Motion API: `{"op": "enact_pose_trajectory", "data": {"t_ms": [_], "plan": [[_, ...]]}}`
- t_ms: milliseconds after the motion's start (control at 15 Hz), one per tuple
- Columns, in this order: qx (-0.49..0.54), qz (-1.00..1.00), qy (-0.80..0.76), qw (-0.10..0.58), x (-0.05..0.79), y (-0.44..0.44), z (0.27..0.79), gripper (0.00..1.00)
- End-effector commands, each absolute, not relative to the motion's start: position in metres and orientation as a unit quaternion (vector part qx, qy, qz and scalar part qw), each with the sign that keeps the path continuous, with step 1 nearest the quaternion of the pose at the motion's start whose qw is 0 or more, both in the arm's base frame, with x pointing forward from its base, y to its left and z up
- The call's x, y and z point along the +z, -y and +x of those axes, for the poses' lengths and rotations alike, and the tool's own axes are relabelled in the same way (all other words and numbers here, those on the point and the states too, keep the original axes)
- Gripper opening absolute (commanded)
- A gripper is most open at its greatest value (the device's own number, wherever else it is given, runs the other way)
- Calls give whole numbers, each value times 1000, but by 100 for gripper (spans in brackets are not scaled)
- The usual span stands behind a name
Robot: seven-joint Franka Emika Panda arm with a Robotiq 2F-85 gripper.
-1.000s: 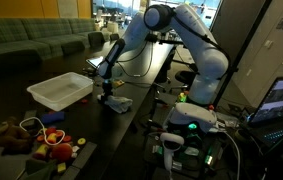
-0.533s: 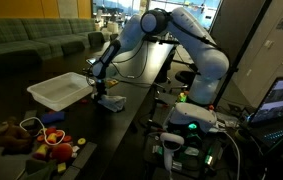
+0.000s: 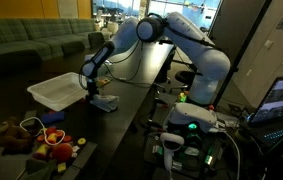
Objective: Use the towel to push all the objects to the left
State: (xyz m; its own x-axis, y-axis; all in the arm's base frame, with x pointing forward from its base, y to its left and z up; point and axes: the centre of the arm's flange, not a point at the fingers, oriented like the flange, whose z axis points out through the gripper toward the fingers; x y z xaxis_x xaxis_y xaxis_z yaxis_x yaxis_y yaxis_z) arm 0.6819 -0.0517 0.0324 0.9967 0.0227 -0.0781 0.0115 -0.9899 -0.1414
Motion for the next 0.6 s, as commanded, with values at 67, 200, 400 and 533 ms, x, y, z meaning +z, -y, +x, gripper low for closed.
{"op": "enact_pose_trajectory", "data": {"t_ms": [67,200,400,533], "plan": [[49,-997,3,53,24,49,723,3],[53,-997,14,56,23,36,725,3],[62,-995,37,68,29,8,721,3],[66,-994,55,70,33,-16,714,3]]}}
